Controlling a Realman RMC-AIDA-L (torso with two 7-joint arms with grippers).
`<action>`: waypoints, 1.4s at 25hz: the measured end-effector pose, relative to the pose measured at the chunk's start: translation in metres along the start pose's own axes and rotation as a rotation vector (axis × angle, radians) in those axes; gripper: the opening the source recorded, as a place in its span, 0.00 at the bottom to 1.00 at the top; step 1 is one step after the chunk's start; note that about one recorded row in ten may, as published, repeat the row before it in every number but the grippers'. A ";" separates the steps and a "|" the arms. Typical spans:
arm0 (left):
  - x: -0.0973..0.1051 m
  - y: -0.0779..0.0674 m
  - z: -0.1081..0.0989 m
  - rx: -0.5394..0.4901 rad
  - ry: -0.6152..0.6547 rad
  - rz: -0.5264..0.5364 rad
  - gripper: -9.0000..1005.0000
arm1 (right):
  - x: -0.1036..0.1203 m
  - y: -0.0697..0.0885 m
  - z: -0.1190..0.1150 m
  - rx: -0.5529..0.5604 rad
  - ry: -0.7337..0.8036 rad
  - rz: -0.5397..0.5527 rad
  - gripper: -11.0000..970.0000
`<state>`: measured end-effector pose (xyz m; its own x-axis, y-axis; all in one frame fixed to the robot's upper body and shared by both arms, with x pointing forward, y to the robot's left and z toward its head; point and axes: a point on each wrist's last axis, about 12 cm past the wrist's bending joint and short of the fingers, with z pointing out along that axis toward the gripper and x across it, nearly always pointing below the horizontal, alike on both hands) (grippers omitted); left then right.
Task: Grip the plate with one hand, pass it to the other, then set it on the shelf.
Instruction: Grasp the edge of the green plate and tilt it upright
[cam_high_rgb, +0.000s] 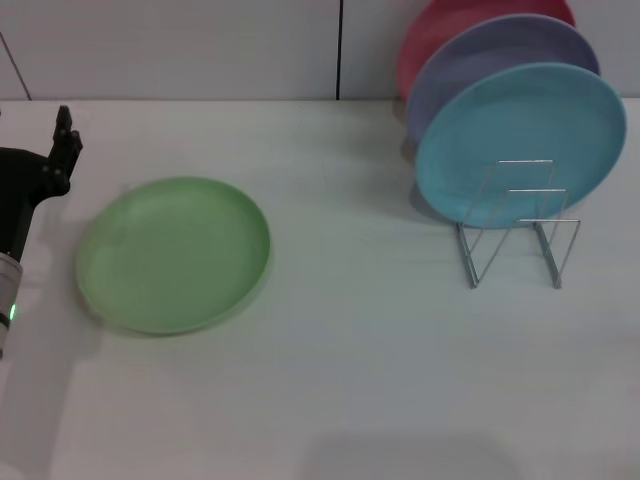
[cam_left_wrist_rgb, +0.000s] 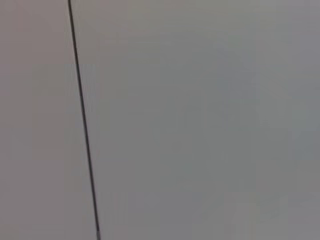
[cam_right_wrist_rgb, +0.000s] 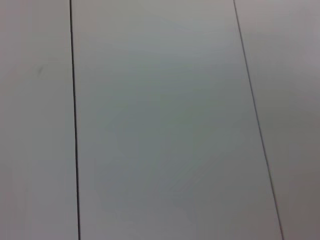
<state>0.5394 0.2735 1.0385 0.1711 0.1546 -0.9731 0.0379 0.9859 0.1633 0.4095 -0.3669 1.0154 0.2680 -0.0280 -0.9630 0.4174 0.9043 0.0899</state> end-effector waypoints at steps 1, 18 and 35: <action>0.000 0.000 0.000 -0.005 0.006 0.002 0.75 | 0.000 0.001 0.001 -0.001 0.001 0.001 0.86; -0.032 -0.012 0.015 0.039 0.176 0.174 0.73 | 0.005 0.012 0.014 -0.038 0.030 0.016 0.86; -0.084 -0.022 0.045 0.308 0.393 0.096 0.67 | 0.008 0.014 0.014 -0.045 0.055 0.018 0.86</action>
<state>0.5686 0.2360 1.1241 -0.1932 0.3149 -0.9293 0.3393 0.9101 0.2378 0.4299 -0.3605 1.0125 0.2260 0.0106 -0.9741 0.3729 0.9228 0.0965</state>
